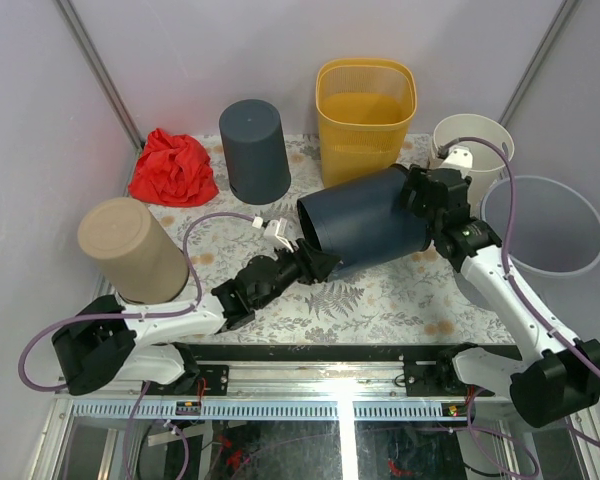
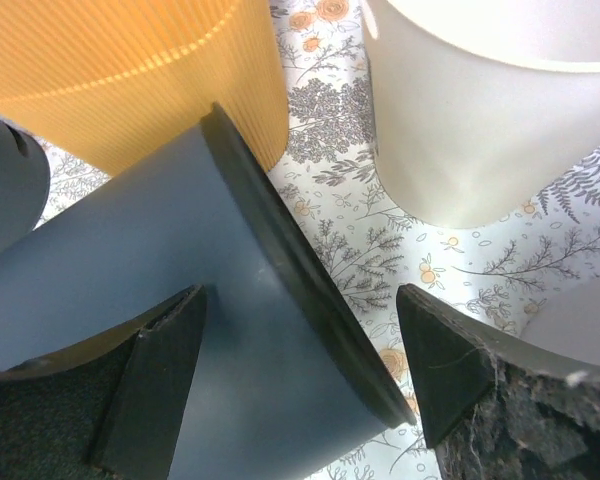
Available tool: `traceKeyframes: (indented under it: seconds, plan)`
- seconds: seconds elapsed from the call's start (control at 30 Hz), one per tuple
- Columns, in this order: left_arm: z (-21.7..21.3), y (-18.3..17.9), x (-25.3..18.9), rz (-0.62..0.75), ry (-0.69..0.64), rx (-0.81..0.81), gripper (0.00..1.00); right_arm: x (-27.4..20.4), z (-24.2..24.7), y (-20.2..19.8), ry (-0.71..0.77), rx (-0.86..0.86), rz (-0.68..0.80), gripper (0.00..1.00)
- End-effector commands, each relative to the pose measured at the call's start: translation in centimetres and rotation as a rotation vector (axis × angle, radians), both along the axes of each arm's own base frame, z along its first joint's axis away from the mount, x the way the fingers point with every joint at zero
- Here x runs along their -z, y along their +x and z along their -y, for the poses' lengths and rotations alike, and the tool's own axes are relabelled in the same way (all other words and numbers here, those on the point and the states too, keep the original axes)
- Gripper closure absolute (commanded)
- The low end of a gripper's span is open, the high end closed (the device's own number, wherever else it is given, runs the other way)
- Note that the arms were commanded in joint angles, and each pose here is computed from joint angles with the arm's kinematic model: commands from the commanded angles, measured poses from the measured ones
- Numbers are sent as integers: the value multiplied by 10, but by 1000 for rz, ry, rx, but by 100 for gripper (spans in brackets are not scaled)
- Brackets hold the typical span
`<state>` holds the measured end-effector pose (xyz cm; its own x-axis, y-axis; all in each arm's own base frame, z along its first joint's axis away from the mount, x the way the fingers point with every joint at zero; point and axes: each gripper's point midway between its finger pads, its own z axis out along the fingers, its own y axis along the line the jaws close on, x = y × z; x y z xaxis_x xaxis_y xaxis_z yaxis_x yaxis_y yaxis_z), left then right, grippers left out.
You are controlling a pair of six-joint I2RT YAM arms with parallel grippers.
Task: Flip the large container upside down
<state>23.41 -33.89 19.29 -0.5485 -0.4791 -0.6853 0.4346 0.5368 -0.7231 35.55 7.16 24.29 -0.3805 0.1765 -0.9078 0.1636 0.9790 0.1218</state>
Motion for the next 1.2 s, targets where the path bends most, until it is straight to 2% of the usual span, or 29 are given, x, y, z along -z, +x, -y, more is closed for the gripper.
traceKeyframes:
  seconds: [0.0, 0.33, 0.6, 1.03, 1.17]
  plan:
    - [-10, 5, -16, 47, -4, -54, 52, 4, -10, 16, 152, -93, 38, 17]
    - [-23, 20, -9, -2, 57, -104, 54, 21, -43, -3, 314, -269, 50, 17]
    - [-38, 30, -13, 1, 76, -114, 57, 18, -73, -29, 467, -412, 24, 23]
    - [-76, 38, -15, -6, 132, -126, 55, 16, -89, -75, 580, -519, 28, 27]
    - [-82, 39, -12, -22, 145, -137, 54, 11, -87, -76, 545, -525, 32, 27]
